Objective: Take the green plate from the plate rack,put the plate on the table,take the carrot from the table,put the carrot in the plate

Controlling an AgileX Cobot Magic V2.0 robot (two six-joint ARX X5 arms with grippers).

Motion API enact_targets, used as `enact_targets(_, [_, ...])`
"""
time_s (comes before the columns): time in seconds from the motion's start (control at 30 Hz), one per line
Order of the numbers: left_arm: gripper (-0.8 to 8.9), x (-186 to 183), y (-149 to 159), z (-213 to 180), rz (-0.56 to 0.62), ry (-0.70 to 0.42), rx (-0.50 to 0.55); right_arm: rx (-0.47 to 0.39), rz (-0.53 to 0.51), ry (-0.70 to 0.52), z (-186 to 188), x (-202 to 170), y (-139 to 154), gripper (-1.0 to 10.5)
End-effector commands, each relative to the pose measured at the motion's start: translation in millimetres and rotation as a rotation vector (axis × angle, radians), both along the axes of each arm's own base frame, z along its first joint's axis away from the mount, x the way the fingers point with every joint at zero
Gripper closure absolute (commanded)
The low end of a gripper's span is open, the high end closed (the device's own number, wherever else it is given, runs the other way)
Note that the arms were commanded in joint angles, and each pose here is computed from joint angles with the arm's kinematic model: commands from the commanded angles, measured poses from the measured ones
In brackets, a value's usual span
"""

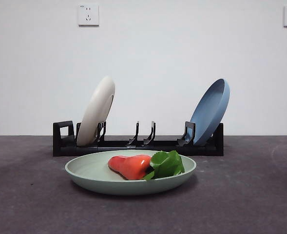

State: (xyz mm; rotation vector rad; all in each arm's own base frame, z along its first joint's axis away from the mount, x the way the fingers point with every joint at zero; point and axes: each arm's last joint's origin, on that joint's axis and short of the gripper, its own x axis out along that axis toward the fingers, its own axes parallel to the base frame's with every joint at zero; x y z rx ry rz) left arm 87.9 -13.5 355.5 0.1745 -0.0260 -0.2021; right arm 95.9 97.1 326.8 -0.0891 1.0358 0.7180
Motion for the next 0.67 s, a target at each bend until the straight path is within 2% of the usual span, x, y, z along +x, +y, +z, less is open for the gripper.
enact_targets(0.03, [8.15,2.9,4.0,-46.3,0.044,0.063,-0.002,-0.001,0.004,-0.006,-0.6,-0.3,0.0,9.5])
enact_targets(0.37, [8.15,5.3,11.6,-146.8,0.133,0.171,-0.078,-0.001,0.004,-0.006,-0.6,-0.3,0.0,9.5])
enact_targets(0.67, [8.15,6.3,15.7,-192.7,0.18,0.225,-0.094,-0.001,0.004,-0.006,-0.6,-0.3,0.0,9.5])
